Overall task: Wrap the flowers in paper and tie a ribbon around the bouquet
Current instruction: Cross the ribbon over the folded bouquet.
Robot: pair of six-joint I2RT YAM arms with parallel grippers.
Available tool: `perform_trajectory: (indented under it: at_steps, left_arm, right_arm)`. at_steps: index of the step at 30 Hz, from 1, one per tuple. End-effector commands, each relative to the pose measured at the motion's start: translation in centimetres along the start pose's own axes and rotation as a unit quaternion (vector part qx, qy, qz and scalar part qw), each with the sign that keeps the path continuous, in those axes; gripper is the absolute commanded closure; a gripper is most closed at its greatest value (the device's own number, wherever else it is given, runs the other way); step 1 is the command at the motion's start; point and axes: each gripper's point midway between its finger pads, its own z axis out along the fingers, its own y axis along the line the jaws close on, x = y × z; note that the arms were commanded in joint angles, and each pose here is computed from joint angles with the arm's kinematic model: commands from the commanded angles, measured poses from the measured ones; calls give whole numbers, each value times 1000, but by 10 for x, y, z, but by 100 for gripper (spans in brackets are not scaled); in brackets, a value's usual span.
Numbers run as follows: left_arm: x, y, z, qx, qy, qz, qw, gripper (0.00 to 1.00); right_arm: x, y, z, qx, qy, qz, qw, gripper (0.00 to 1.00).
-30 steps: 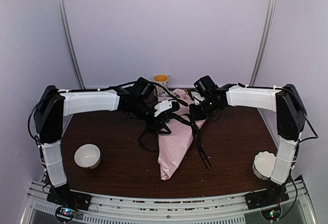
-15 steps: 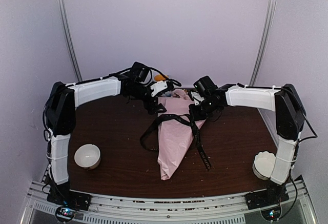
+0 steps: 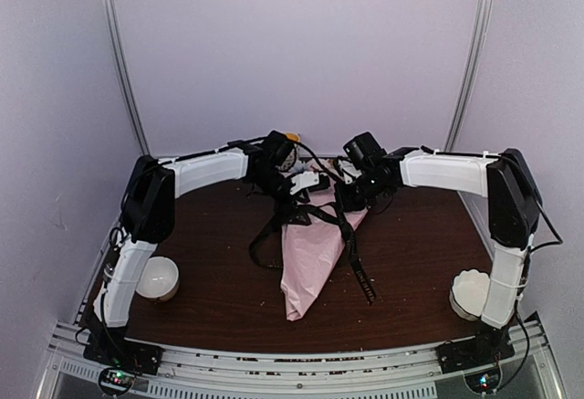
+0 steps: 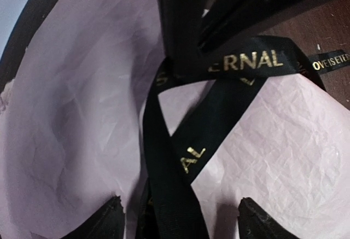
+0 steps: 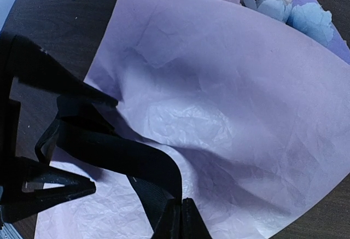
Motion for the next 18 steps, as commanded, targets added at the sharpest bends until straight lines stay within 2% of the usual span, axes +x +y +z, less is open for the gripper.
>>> perform_trajectory:
  at_steps: [1, 7, 8, 15, 18]
  left_arm:
    - [-7, 0, -2, 0, 9, 16, 1000, 39]
    - [-3, -9, -2, 15, 16, 16, 1000, 94]
    - [-3, -9, -3, 15, 15, 15, 1000, 100]
    - [-16, -15, -16, 17, -8, 19, 1000, 100]
    - [-29, -21, -32, 10, -33, 23, 999, 100]
  right_arm:
    - [-13, -1, -1, -3, -14, 10, 1000, 97]
    - [-14, -5, 1, -3, -15, 17, 1000, 97]
    - [-14, -5, 1, -4, -15, 19, 1000, 97]
    - [-19, -17, 3, 16, -22, 26, 999, 96]
    - [-19, -28, 5, 47, -22, 19, 998, 84]
